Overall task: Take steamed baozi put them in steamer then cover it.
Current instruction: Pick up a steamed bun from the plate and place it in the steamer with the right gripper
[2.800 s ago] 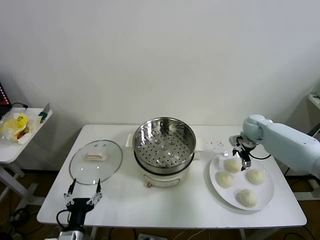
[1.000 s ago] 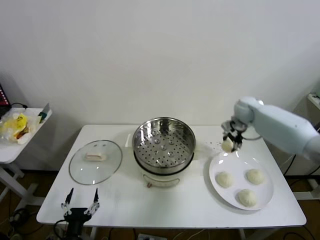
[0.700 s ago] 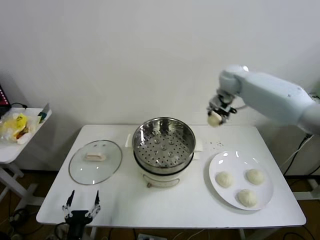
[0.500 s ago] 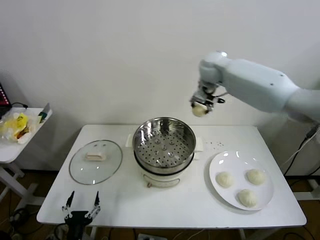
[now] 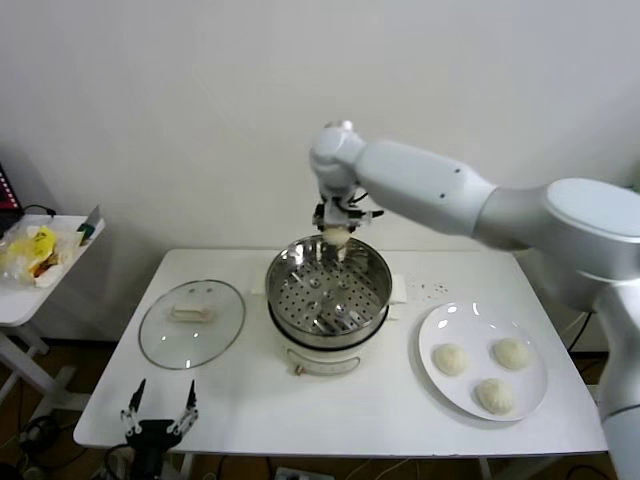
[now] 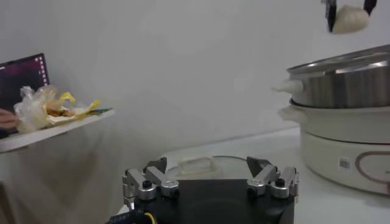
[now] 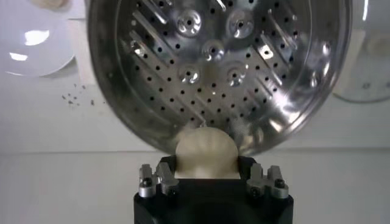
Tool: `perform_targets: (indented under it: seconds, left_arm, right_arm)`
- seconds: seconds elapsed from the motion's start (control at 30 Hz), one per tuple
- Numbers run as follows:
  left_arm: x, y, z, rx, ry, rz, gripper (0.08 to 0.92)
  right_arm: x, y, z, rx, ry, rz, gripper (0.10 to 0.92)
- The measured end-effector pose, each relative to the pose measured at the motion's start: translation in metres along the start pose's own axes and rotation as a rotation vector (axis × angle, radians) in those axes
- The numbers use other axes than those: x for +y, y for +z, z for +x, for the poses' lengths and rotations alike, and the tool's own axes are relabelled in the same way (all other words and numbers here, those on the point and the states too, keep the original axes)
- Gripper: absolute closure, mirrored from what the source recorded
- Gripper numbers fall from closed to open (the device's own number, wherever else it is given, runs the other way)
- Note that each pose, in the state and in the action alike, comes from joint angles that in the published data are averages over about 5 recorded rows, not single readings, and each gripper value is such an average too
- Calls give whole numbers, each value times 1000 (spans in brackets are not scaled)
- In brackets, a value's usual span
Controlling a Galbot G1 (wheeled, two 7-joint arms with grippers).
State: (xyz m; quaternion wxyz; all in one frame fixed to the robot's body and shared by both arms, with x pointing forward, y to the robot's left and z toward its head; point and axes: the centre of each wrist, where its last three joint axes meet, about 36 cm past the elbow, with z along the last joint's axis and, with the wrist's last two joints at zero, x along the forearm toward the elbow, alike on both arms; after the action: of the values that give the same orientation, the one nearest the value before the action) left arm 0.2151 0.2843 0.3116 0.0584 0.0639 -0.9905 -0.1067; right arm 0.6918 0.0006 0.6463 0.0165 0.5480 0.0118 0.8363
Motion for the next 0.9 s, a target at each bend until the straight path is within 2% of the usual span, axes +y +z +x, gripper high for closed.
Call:
perform_targets:
  seconds: [0.53, 0.77, 0.9]
  left_arm:
    - [3, 5, 1, 14, -17, -9, 177]
    - [5, 3, 1, 17, -15, -16, 177]
    - [5, 3, 1, 19, -15, -16, 177]
  right_arm:
    - [-21, -31, -58, -36, -21, 60, 347]
    - [-22, -32, -63, -48, -14, 51, 219]
    - [-22, -29, -59, -53, -7, 44, 202]
